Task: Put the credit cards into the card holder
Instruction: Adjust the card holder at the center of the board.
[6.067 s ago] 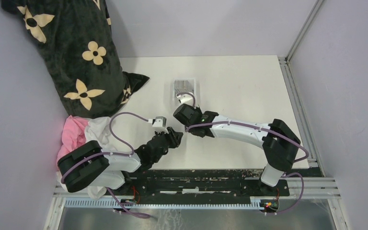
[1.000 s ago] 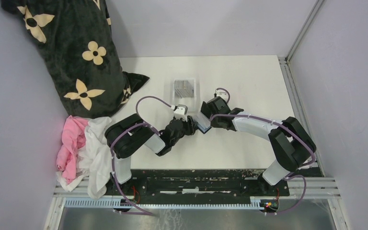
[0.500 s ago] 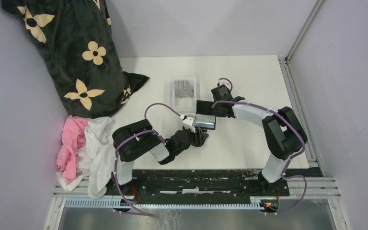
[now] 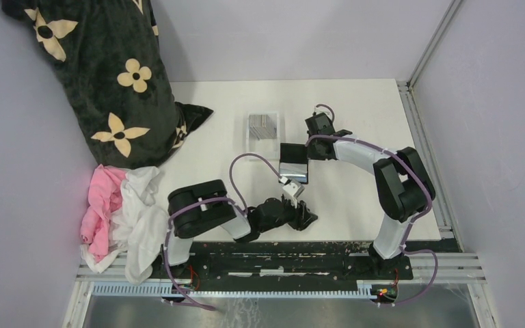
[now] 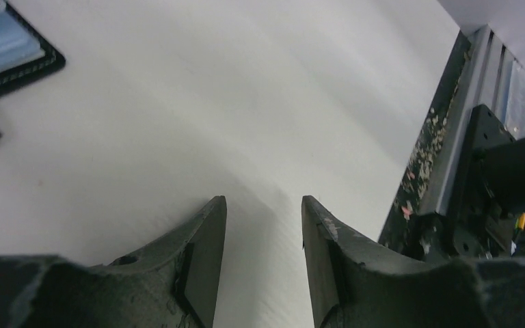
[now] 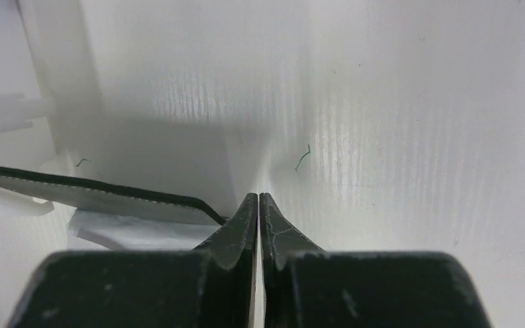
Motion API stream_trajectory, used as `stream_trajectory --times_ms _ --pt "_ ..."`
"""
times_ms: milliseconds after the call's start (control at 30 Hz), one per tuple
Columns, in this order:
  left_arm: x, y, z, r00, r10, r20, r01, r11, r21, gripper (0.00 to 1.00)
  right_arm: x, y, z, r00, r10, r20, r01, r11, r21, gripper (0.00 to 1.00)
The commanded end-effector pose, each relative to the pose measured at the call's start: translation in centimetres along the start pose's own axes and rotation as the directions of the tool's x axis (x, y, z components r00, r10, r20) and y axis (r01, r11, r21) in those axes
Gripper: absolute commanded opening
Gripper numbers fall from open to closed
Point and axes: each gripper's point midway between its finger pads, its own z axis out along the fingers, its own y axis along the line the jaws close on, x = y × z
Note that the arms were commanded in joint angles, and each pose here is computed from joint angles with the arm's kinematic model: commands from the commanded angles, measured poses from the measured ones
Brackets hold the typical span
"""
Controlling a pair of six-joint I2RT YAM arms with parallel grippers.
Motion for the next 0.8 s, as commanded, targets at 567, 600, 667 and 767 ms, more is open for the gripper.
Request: stream_trajectory --times_ms 567,600,667,767 --pt "-9.8 12.4 -10.1 0.934 0.237 0.268 0.016 0.720 -0.693 0.50 -1.1 0.1 -1.7 0.996 0.045 0.083 -0.042 0.998 -0.044 0.22" --pt "-10.0 12.9 -10.2 0.933 0.235 0.274 0.027 0.710 -0.704 0.50 -1.0 0.1 -1.5 0.996 0.043 0.080 -0.040 0.998 -0.042 0.22" --pt "-10.1 13.9 -10.3 0.932 0.233 0.278 0.043 0.690 -0.722 0.48 -1.0 0.2 -1.2 0.996 0.040 0.076 -0.037 0.998 -0.042 0.22" --pt "-10.1 15.2 -9.8 0.936 0.216 0.277 0.058 0.683 -0.728 0.47 -1.0 0.4 -0.6 0.997 0.036 0.069 -0.034 0.999 -0.038 0.22"
